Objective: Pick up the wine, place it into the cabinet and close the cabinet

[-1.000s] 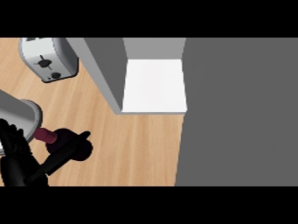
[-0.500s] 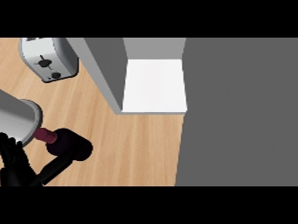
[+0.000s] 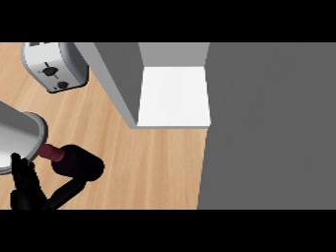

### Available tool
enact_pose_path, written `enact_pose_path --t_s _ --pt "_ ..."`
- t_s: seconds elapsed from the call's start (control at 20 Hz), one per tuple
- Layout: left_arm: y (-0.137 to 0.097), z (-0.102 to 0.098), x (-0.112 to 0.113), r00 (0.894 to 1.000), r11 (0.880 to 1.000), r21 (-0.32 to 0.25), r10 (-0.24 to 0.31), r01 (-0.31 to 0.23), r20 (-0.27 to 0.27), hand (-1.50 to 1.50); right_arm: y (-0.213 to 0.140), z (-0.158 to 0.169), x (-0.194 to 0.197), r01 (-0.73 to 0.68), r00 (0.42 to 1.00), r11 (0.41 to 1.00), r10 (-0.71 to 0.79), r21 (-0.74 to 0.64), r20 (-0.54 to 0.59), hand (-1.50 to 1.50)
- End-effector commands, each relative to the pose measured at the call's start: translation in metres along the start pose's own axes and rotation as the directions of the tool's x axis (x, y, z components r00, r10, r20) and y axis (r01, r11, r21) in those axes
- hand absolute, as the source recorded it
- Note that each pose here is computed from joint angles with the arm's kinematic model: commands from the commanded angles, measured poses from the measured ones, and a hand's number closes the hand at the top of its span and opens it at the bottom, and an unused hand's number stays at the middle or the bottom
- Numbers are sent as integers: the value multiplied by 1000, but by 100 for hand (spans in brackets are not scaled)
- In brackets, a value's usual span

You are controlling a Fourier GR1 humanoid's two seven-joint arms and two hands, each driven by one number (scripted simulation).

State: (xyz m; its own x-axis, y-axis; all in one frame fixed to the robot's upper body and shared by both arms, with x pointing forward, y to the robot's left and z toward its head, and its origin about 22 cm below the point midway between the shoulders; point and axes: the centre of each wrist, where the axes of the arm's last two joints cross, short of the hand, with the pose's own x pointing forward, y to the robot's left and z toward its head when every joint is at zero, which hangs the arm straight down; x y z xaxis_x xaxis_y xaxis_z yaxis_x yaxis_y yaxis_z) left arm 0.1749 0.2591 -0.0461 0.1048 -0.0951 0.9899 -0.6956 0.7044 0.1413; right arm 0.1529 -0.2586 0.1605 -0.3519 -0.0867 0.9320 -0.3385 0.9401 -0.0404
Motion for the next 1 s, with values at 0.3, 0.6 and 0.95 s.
enact_pose_path --t_s 0.3,0.6,0.95 --pt "-29 -15 -9 999 999 -33 19 -20 -33 -150 14 7 20 30 998 1000 -30 6 59 -150" --pt "-17 -34 -47 997 998 -54 22 -25 -71 -150 12 18 21 29 998 1000 -30 7 61 -150" --pt "-31 -30 -69 996 997 -62 50 -55 -74 -150 16 23 32 7 998 1000 -8 22 59 -150"
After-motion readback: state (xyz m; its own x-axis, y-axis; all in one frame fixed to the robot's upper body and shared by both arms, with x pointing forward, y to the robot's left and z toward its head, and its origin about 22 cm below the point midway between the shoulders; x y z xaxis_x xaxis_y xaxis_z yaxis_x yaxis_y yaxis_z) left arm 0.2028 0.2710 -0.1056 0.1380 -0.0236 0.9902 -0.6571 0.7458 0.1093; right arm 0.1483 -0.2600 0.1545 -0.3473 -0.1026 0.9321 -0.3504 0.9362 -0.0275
